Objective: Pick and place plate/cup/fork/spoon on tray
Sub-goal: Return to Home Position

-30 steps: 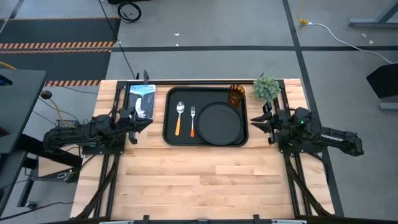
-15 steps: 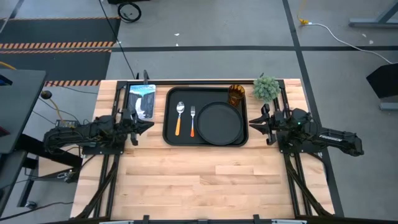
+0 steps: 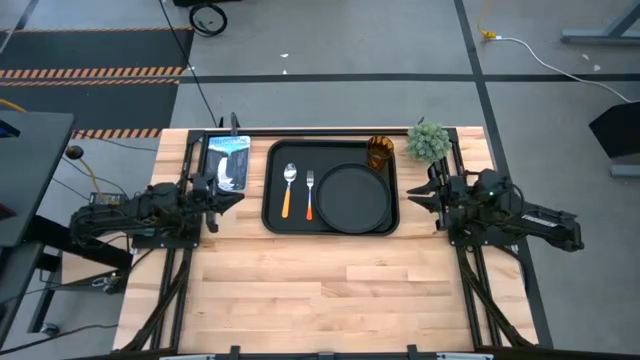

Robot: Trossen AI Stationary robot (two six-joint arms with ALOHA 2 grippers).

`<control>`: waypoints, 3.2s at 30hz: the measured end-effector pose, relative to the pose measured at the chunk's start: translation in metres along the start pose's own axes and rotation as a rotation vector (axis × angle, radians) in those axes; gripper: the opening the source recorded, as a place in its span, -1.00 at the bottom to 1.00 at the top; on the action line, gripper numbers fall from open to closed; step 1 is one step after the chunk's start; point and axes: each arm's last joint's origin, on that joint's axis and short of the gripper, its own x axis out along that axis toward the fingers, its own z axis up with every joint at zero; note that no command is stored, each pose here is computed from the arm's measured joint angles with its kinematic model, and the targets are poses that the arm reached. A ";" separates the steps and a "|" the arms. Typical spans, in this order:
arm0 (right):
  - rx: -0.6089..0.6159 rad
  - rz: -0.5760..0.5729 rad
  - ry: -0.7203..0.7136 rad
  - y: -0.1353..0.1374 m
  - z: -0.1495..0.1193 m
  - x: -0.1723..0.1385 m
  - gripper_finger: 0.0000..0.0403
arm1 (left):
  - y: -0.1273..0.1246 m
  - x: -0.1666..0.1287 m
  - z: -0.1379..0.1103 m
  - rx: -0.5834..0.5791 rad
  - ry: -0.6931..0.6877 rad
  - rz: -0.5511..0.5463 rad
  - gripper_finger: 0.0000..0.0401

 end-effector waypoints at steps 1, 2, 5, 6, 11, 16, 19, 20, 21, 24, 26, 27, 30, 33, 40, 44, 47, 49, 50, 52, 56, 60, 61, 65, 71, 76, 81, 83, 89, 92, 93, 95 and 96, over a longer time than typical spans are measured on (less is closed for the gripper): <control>-0.010 0.003 -0.010 0.000 0.001 0.000 -0.62 | 0.000 0.000 0.000 0.000 -0.001 0.000 -0.97; -0.017 0.004 -0.014 0.000 0.001 0.000 -0.62 | 0.000 0.000 0.000 0.000 0.001 0.001 -0.97; -0.004 0.004 0.008 -0.001 -0.008 0.002 -0.62 | 0.001 0.001 -0.004 -0.010 0.008 0.004 -0.97; 0.006 0.005 0.010 -0.001 -0.011 0.002 -0.62 | 0.002 0.002 -0.007 -0.020 0.017 0.007 -0.97; 0.051 0.017 0.001 -0.002 -0.027 0.006 -0.62 | 0.006 0.005 -0.017 -0.046 0.040 0.017 -0.97; 0.061 0.019 -0.021 -0.002 -0.033 0.007 -0.62 | 0.006 0.006 -0.022 -0.070 0.065 -0.001 -0.97; 0.060 0.019 -0.022 -0.002 -0.033 0.007 -0.62 | 0.006 0.006 -0.023 -0.067 0.080 -0.022 -0.97; 0.057 0.018 -0.018 -0.002 -0.033 0.007 -0.62 | 0.006 0.006 -0.023 -0.060 0.086 -0.025 -0.97; 0.056 0.018 -0.009 -0.002 -0.034 0.007 -0.62 | 0.006 0.006 -0.024 -0.047 0.093 -0.025 -0.97; 0.064 0.014 0.039 -0.003 -0.039 0.007 -0.62 | 0.006 0.006 -0.024 -0.014 0.105 -0.024 -0.97; 0.076 0.002 0.054 -0.003 -0.040 0.007 -0.62 | 0.006 0.006 -0.025 0.015 0.107 -0.028 -0.97; 0.083 -0.007 0.054 -0.003 -0.040 0.007 -0.62 | 0.006 0.006 -0.025 0.034 0.107 -0.029 -0.97; 0.102 -0.039 0.053 -0.004 -0.040 0.007 -0.62 | 0.006 0.006 -0.025 0.094 0.108 -0.031 -0.97; 0.111 -0.073 0.057 -0.005 -0.041 0.007 -0.62 | 0.006 0.006 -0.025 0.155 0.109 -0.034 -0.97; 0.104 -0.133 0.056 -0.007 -0.041 0.007 -0.62 | 0.007 0.006 -0.025 0.245 0.097 -0.021 -0.93; 0.017 -0.139 0.062 -0.007 -0.041 0.007 -0.62 | 0.008 0.006 -0.024 0.348 0.087 0.007 -0.93; -0.127 -0.135 0.071 -0.007 -0.041 0.007 -0.62 | 0.008 0.006 -0.025 0.430 0.095 0.012 -0.95; -0.208 -0.132 0.077 -0.007 -0.041 0.007 -0.62 | 0.008 0.006 -0.025 0.429 0.096 0.013 -0.95; -0.224 -0.132 0.077 -0.007 -0.041 0.007 -0.62 | 0.008 0.006 -0.025 0.414 0.096 0.014 -0.94; -0.228 -0.131 0.078 -0.007 -0.041 0.007 -0.62 | 0.008 0.006 -0.025 0.407 0.096 0.015 -0.92; -0.231 -0.131 0.078 -0.007 -0.041 0.007 -0.62 | 0.008 0.006 -0.025 0.456 0.095 0.015 -0.89; -0.231 -0.130 0.077 -0.007 -0.041 0.007 -0.62 | 0.008 0.006 -0.024 0.457 0.080 0.013 -0.88; -0.231 -0.130 0.077 -0.007 -0.041 0.007 -0.62 | 0.008 0.006 -0.023 0.452 0.069 0.013 -0.88; -0.231 -0.130 0.077 -0.007 -0.041 0.007 -0.62 | 0.007 0.007 -0.021 0.444 0.027 0.012 -0.88; -0.231 -0.130 0.077 -0.007 -0.041 0.007 -0.62 | 0.006 0.007 -0.018 0.438 0.003 0.006 -0.88; -0.231 -0.129 0.077 -0.007 -0.041 0.007 -0.62 | 0.005 0.007 -0.017 0.437 -0.003 0.005 -0.88; -0.231 -0.129 0.077 -0.007 -0.041 0.007 -0.62 | 0.005 0.007 -0.017 0.436 -0.006 0.001 -0.88; -0.231 -0.129 0.077 -0.007 -0.041 0.007 -0.62 | 0.005 0.007 -0.016 0.436 -0.009 0.001 -0.88; -0.231 -0.129 0.077 -0.007 -0.041 0.007 -0.62 | 0.005 0.007 -0.016 0.435 -0.010 0.001 -0.88; -0.231 -0.129 0.077 -0.007 -0.041 0.007 -0.62 | 0.005 0.007 -0.016 0.435 -0.010 0.001 -0.88; -0.231 -0.129 0.077 -0.007 -0.041 0.007 -0.62 | 0.005 0.007 -0.016 0.435 -0.010 0.001 -0.88; -0.231 -0.129 0.077 -0.007 -0.041 0.007 -0.62 | 0.005 0.007 -0.016 0.435 -0.011 0.001 -0.88; -0.231 -0.129 0.077 -0.007 -0.041 0.007 -0.62 | 0.005 0.007 -0.016 0.435 -0.011 0.001 -0.88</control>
